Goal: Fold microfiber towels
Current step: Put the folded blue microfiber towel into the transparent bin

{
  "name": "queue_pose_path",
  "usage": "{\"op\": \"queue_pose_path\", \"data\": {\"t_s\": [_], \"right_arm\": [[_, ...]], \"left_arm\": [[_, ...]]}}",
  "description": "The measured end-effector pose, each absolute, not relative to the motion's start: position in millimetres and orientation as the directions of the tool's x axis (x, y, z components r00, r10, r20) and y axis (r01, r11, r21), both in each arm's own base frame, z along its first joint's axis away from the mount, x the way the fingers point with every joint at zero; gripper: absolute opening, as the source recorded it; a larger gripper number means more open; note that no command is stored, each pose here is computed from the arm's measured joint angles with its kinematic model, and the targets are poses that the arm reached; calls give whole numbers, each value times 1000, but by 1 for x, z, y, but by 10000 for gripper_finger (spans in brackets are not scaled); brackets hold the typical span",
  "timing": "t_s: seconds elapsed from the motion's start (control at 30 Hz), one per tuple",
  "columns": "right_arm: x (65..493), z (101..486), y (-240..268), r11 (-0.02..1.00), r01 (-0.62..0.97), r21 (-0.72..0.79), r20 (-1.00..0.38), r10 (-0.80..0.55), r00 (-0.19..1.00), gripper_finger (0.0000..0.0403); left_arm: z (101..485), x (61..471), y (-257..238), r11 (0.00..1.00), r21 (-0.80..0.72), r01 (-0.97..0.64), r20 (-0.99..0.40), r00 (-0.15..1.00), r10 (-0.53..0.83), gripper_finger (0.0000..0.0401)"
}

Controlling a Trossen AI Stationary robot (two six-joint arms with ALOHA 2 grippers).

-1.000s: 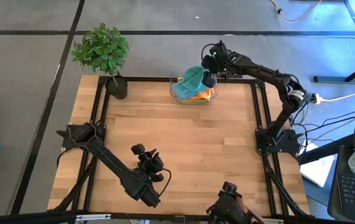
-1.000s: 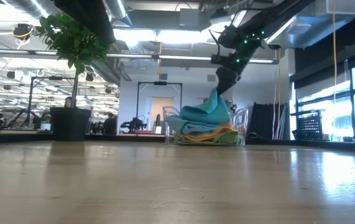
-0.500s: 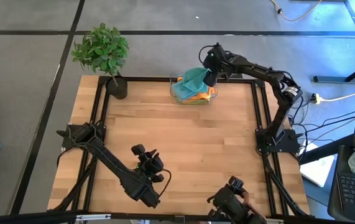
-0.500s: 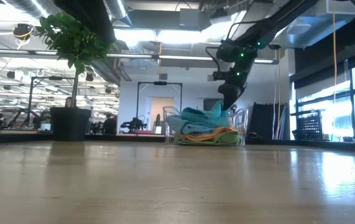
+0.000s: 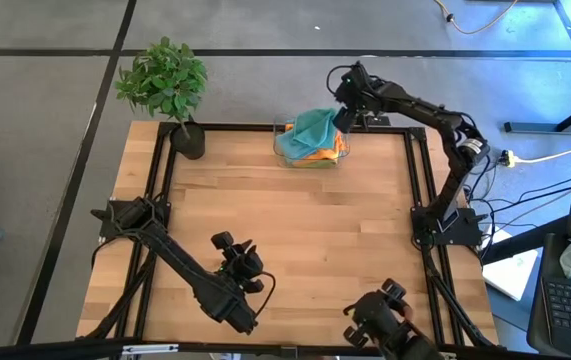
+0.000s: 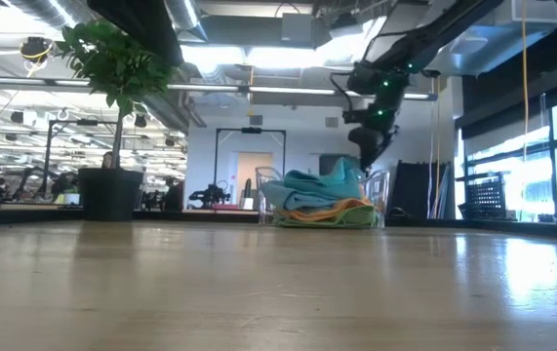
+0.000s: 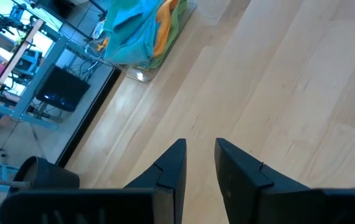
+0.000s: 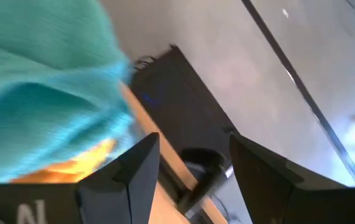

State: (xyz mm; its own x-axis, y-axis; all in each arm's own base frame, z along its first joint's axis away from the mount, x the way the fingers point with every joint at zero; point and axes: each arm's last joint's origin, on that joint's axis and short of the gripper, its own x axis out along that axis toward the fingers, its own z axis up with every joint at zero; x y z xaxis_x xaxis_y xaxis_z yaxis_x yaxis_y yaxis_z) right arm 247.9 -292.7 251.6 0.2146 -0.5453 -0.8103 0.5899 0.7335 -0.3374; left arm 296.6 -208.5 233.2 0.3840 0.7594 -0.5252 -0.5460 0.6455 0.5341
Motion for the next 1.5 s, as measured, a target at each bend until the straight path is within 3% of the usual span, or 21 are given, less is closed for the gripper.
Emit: {"op": "queue_pose_path", "data": {"t_s": [0.23, 0.4, 0.47, 0.87, 1.17, 1.5], "right_arm": [[237, 250, -297, 725, 613, -313, -834, -519, 189, 198], [242, 247, -282, 859, 511, 6, -883, -235, 405, 198], [249, 247, -276, 875, 481, 44, -877, -197, 438, 197], [287, 221, -226, 869, 436, -233, -897, -365, 248, 197], [308, 215, -216, 851, 433, -296, -813, -463, 354, 197], [322, 268, -229, 826, 453, -336, -703, -540, 463, 197]], "left_arm": [[233, 297, -209, 645, 535, -546, -525, 384, 760, 76], [233, 297, -209, 645, 535, -546, -525, 384, 760, 76], [233, 297, -208, 645, 536, -545, -525, 383, 760, 76], [233, 297, -208, 645, 545, -536, -525, 381, 761, 76], [233, 297, -208, 645, 540, -541, -525, 382, 760, 76], [233, 297, -208, 645, 539, -542, -525, 382, 760, 76]]}}
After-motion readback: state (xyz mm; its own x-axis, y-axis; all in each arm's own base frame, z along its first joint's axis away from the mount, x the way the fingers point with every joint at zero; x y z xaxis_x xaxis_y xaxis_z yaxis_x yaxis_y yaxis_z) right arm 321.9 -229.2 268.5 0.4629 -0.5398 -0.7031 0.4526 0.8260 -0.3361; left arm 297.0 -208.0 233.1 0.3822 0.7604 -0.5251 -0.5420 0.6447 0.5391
